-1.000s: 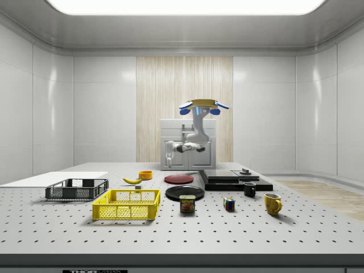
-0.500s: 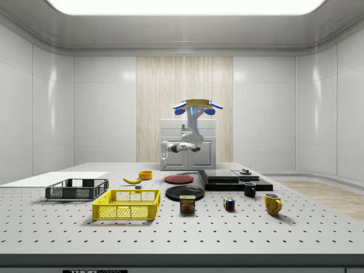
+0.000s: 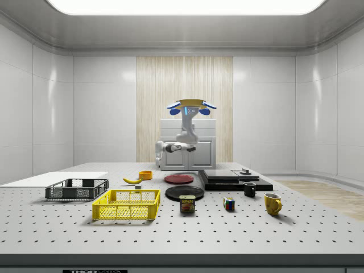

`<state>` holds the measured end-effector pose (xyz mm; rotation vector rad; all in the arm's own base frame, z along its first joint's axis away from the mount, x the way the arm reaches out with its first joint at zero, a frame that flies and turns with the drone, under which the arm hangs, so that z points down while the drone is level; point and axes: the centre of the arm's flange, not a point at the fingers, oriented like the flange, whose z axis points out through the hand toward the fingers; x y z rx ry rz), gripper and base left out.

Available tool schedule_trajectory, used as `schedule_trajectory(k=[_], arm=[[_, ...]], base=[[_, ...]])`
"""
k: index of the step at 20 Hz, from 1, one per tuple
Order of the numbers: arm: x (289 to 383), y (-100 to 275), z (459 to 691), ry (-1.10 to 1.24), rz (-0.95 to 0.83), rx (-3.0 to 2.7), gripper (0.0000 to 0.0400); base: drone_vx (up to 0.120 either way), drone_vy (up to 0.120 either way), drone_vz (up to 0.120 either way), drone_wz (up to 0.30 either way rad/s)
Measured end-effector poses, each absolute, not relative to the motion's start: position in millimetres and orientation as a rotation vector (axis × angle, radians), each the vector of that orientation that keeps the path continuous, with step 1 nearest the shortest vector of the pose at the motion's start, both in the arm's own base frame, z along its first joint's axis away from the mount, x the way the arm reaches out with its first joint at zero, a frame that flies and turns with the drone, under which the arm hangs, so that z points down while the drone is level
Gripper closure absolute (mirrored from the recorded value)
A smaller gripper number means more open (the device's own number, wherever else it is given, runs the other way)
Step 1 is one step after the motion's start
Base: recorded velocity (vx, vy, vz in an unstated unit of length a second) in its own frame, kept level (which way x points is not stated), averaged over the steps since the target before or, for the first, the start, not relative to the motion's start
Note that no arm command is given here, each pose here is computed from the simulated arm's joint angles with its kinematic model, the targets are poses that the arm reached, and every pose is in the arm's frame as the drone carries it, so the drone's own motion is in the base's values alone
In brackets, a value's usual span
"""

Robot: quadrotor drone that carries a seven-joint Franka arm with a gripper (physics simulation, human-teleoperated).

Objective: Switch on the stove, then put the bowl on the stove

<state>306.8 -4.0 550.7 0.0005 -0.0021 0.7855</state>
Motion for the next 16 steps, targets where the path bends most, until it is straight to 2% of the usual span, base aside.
schedule_trajectory(k=[6, 8, 13, 16], arm=[[306.8, -4.0, 550.7, -0.002, 0.786, 0.001, 0.0000], [306.8, -4.0, 550.7, -0.002, 0.786, 0.001, 0.0000], [306.8, -4.0, 550.7, -0.002, 0.786, 0.001, 0.0000], [306.8, -4.0, 550.7, -0.002, 0.786, 0.001, 0.0000]], base=[[0.120, 0.000, 0.000, 0.000], [0.120, 0.100, 0.000, 0.000], [0.120, 0.000, 0.000, 0.000], [0.120, 0.053, 0.000, 0.000]])
